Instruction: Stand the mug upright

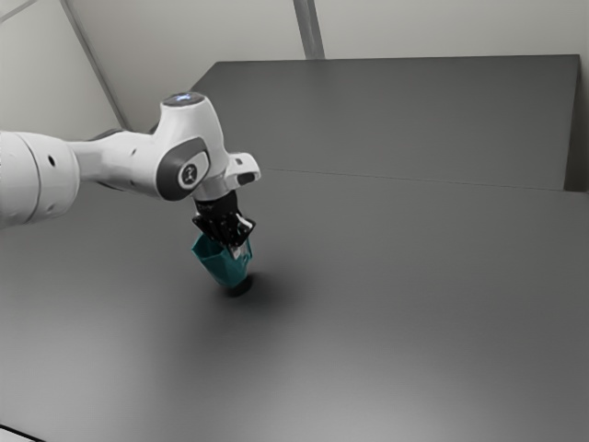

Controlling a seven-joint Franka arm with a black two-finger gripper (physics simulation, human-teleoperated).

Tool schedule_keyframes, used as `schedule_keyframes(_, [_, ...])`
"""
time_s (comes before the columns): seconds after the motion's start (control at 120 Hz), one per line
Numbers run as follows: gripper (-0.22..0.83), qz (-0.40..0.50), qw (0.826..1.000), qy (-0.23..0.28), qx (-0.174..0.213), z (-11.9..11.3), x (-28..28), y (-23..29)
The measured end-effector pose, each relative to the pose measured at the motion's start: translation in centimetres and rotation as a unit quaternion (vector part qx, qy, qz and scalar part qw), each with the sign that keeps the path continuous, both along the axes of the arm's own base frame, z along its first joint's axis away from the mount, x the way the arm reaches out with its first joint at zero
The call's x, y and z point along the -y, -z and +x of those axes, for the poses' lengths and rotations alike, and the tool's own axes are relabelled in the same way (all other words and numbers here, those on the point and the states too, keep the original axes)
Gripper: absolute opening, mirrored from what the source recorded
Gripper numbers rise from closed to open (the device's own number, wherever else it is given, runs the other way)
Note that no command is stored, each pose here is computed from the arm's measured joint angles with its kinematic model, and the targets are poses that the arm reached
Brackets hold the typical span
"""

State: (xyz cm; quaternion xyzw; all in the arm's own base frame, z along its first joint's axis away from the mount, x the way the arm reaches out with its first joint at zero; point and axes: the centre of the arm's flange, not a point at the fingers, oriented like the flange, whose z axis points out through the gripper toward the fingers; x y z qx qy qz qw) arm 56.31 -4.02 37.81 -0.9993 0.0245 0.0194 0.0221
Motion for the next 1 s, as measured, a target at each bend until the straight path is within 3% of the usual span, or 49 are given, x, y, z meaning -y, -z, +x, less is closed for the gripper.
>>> schedule_keyframes(0.392, [-0.17,0.003,1.000,-0.004,-0.003,0.5,0.1,3.1])
schedule_keyframes(0.558, [0.20,0.000,1.000,-0.006,0.006,0.5,0.1,2.0])
schedule_keyframes(0.667, [0.37,-0.001,1.000,-0.007,0.017,0.4,0.1,0.5])
schedule_keyframes(0.808, [0.49,-0.006,0.999,-0.009,0.036,0.2,0.1,-2.3])
schedule_keyframes(1.0, [0.56,-0.010,0.997,-0.008,0.074,0.2,0.1,-6.8])
